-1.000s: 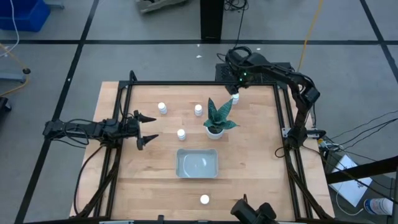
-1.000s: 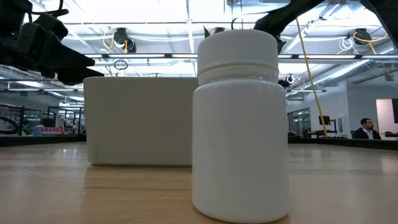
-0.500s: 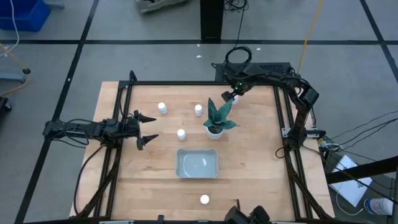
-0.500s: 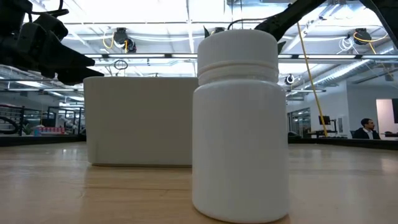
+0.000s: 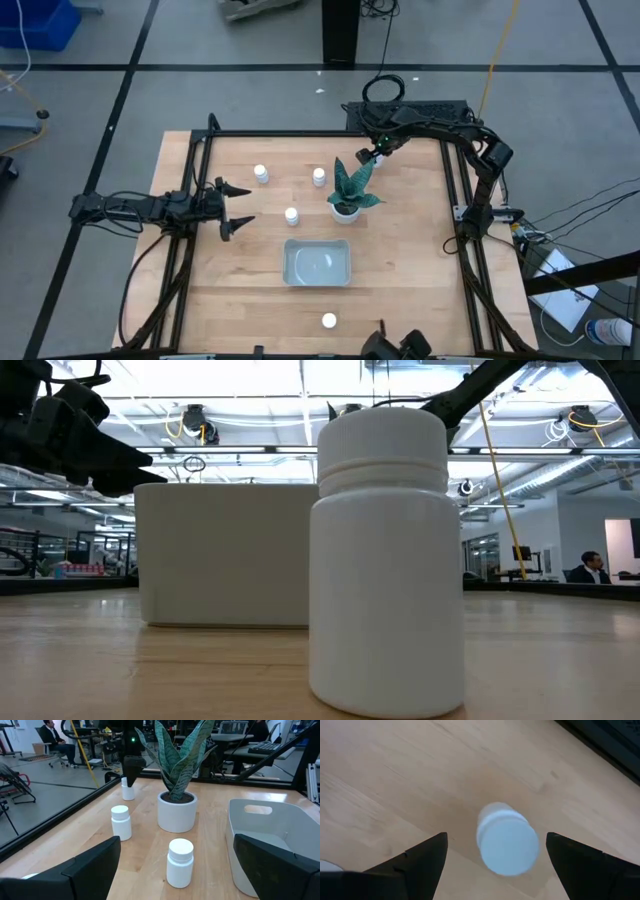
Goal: Pick and place pill bottles into a basket
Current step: Put the white pill bottle into the white bin
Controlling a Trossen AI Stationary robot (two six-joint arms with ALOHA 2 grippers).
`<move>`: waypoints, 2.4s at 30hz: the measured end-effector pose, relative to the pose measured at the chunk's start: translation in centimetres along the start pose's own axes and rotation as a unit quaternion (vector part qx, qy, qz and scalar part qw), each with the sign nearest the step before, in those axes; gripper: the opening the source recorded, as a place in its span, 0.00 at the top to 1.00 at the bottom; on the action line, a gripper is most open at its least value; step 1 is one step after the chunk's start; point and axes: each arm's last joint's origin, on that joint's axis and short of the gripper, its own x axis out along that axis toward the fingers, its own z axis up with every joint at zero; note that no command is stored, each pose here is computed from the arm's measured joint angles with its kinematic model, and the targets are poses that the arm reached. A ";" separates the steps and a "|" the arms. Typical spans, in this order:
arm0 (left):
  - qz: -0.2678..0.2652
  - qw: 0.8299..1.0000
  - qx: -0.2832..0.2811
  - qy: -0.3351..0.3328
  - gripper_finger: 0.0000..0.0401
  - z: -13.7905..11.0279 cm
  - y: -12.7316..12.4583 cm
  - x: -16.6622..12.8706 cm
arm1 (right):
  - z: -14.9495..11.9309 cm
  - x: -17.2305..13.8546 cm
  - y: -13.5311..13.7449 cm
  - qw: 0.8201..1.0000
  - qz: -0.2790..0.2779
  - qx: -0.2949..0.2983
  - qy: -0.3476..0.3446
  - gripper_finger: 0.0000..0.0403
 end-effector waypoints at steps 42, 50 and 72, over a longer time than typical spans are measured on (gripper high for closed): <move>0.000 1.000 0.000 0.000 0.02 0.0 0.0 0.0 | -0.9 -3.4 -0.8 0.999 0.005 -0.027 -0.021 0.63; 0.000 1.000 0.000 0.000 0.02 0.0 0.0 0.0 | -2.6 -9.8 -2.1 0.993 0.028 -0.006 -0.116 0.61; 0.000 1.000 0.000 0.000 0.02 0.0 0.0 0.0 | -6.6 -22.6 -0.4 0.868 0.304 0.018 -0.391 0.61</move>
